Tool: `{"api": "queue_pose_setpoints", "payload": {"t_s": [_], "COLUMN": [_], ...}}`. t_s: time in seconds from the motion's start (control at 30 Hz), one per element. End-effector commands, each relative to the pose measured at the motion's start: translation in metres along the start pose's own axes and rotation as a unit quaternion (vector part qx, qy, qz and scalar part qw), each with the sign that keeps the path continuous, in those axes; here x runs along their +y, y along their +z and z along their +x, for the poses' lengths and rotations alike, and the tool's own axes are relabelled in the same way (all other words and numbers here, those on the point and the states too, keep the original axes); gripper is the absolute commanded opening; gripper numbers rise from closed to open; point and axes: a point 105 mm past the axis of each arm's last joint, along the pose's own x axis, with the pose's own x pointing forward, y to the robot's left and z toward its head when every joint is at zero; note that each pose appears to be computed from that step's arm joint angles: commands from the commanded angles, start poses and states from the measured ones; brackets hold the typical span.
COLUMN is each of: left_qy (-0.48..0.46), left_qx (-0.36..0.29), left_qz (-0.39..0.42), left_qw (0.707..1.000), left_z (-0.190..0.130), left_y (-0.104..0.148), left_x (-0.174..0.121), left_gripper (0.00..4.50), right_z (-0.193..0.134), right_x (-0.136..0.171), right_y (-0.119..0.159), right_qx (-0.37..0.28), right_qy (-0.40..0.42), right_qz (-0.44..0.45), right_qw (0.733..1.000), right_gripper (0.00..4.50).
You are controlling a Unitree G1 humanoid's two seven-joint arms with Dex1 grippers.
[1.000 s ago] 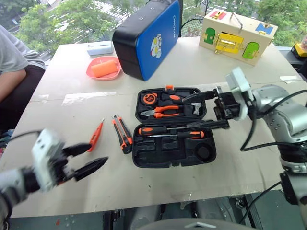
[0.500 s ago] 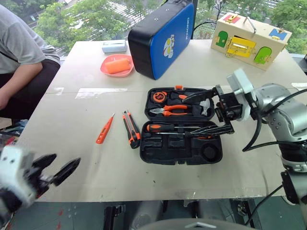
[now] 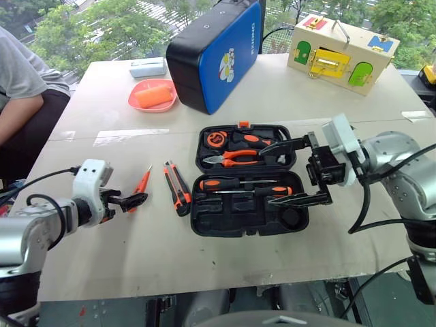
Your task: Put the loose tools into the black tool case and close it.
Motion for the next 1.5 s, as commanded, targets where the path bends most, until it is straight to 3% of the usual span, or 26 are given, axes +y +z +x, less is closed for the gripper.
{"api": "queue_pose_setpoints", "payload": {"t_s": [0.03,0.23,0.37,0.5,0.6,0.73,0.93,1.17,1.5], "left_qy": [-0.013,-0.009,-0.008,-0.082,-0.186,-0.316,-0.385,-0.398,-0.421], "left_qx": [0.028,0.04,0.013,-0.078,-0.106,-0.085,-0.023,-0.009,0.005], "left_qz": [-0.004,0.015,0.031,0.159,0.301,0.423,0.498,0.529,0.53], "left_qw": [1.0,0.999,0.999,0.981,0.929,0.845,0.776,0.75,0.737], "left_z": [0.01,0.018,0.01,-0.016,-0.034,-0.036,-0.005,0.02,0.024], "left_y": [-0.014,-0.028,-0.017,0.035,0.058,0.05,0.033,0.05,0.056], "left_x": [0.0,0.005,0.01,-0.016,-0.065,-0.12,-0.147,-0.16,-0.174], "left_gripper": [2.99,0.59,0.57,0.57,0.57,0.57,0.57,0.57,0.57], "right_z": [-0.004,-0.004,-0.008,-0.018,-0.026,-0.032,-0.029,-0.028,-0.028], "right_x": [0.003,0.003,0.002,0.008,0.017,0.029,0.033,0.04,0.037], "right_y": [0.012,0.01,0.005,-0.012,-0.026,-0.035,-0.035,-0.032,-0.029], "right_qx": [-0.01,-0.009,0.003,0.04,0.067,0.09,0.091,0.091,0.089], "right_qy": [-0.01,-0.013,-0.016,-0.015,-0.006,-0.001,-0.034,-0.058,-0.085], "right_qz": [-0.022,-0.019,-0.015,-0.006,0.013,0.025,0.016,0.021,0.023], "right_qw": [1.0,1.0,1.0,0.999,0.998,0.996,0.995,0.994,0.992], "right_gripper": [4.5,4.5,4.5,4.5,4.5,4.5,4.5,4.5,4.5]}}
